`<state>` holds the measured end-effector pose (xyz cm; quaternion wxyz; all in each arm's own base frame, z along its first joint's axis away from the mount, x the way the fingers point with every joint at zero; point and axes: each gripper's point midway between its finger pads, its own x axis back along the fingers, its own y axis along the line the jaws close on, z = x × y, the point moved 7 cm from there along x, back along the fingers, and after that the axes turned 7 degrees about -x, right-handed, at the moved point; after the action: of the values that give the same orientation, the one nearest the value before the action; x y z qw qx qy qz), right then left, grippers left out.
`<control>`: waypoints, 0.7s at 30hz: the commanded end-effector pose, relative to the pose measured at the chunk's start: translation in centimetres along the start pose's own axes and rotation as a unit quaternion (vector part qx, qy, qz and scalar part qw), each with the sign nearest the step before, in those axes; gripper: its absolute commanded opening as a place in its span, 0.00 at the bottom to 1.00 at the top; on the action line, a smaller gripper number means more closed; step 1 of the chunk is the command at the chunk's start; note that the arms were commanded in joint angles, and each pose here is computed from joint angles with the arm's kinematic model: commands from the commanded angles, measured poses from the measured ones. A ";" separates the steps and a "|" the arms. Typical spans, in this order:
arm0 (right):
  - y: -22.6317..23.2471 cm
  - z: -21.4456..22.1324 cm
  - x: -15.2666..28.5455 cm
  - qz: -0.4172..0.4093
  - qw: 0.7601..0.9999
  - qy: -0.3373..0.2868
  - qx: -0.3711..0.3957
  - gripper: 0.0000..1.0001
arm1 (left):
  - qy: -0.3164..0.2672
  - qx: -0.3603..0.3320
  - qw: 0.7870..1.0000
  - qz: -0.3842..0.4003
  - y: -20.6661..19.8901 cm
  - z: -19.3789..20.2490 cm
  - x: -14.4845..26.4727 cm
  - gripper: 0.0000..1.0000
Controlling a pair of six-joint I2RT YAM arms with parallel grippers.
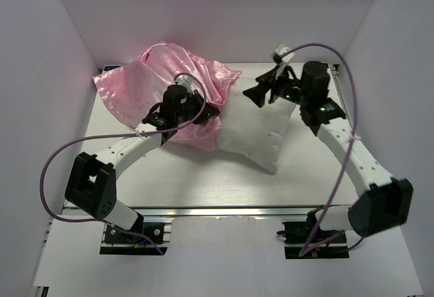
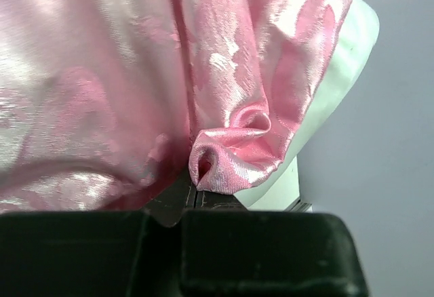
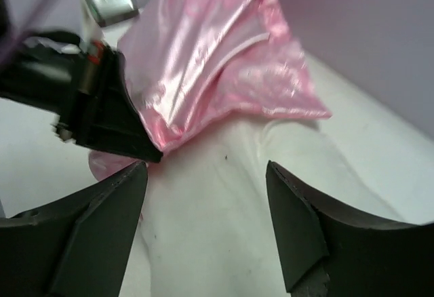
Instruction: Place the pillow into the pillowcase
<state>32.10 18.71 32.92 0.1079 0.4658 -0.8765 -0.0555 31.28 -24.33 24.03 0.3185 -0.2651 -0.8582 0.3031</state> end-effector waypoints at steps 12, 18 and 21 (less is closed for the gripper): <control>-6.7 5.6 10.0 0.245 0.940 0.042 -0.235 0.89 | 0.023 -0.006 0.998 0.059 -1.2 -0.5 -2.4 0.00; -6.7 9.1 9.5 0.211 0.922 0.080 -0.314 0.89 | 0.026 -0.005 0.997 0.071 -1.5 -0.7 -2.7 0.00; -7.0 11.8 7.7 0.149 0.921 0.069 -0.353 0.89 | 0.027 0.000 0.996 0.081 -1.8 -0.7 -2.7 0.00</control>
<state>30.11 6.83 22.34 0.3396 0.2040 -0.8792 -0.2647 33.68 -26.27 23.03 0.3194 -0.3040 -0.8416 0.3117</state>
